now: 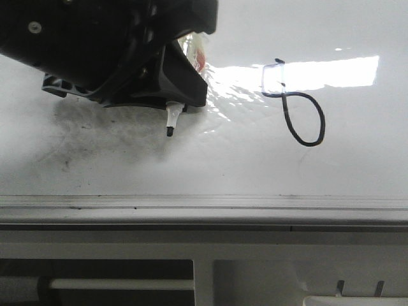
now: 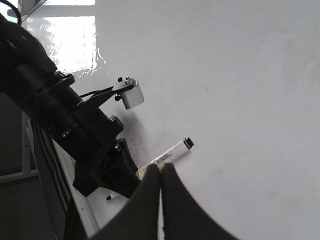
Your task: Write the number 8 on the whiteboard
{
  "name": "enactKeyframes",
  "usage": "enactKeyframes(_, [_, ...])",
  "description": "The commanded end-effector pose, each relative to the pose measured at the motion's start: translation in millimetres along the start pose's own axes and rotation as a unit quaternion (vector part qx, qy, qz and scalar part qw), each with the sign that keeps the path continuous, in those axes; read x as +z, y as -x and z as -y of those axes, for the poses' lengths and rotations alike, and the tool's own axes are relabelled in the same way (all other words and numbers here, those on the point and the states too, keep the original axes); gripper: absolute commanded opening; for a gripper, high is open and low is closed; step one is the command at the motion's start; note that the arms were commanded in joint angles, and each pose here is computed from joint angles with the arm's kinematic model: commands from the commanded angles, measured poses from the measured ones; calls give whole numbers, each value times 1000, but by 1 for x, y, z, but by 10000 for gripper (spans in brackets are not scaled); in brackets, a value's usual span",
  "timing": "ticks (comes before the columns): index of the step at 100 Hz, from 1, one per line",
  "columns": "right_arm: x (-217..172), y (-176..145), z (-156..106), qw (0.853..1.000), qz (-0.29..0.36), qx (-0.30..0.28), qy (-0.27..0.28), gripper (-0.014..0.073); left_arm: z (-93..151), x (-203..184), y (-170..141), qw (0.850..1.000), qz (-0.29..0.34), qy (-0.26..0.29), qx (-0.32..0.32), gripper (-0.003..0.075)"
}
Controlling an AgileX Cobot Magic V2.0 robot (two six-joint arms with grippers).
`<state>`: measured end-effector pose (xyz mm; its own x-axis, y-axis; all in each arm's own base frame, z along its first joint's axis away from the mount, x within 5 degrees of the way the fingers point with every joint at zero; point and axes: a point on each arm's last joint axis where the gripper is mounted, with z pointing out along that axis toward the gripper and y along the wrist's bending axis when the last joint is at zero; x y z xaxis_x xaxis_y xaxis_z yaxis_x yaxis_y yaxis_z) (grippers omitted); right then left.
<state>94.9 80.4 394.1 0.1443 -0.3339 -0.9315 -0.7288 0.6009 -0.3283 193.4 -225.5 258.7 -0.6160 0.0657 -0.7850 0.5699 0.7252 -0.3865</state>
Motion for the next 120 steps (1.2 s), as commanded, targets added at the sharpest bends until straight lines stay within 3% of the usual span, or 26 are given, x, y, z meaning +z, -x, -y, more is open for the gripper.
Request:
enactKeyframes(1, [-4, 13, 7, 999, 32, 10, -31, -63, -13, 0, 7, 997, 19, 71, -20, 213])
enactKeyframes(14, [-4, 13, 7, 999, 32, 10, -31, -63, -15, 0, 8, 996, 21, 82, -21, 314])
enactKeyframes(34, [-4, 13, 7, 999, 33, 12, -31, -63, -18, -1, 8, 995, 23, 95, -21, 346])
enactKeyframes(51, [-4, 13, 7, 999, 34, 13, -31, -63, -17, -2, 9, 995, 25, 95, -21, 552])
enactKeyframes(58, [-4, 13, 7, 999, 34, 13, -31, -63, -16, -6, 11, 995, 32, 94, -21, 596])
enactKeyframes(106, [-4, 13, 7, 999, 33, 13, -27, -63, -7, -61, 39, 988, 123, 92, -4, 596])
enactKeyframes(120, [-4, 12, 4, 1000, 26, 10, -13, -63, -6, -80, 40, 986, 144, 85, 7, 504])
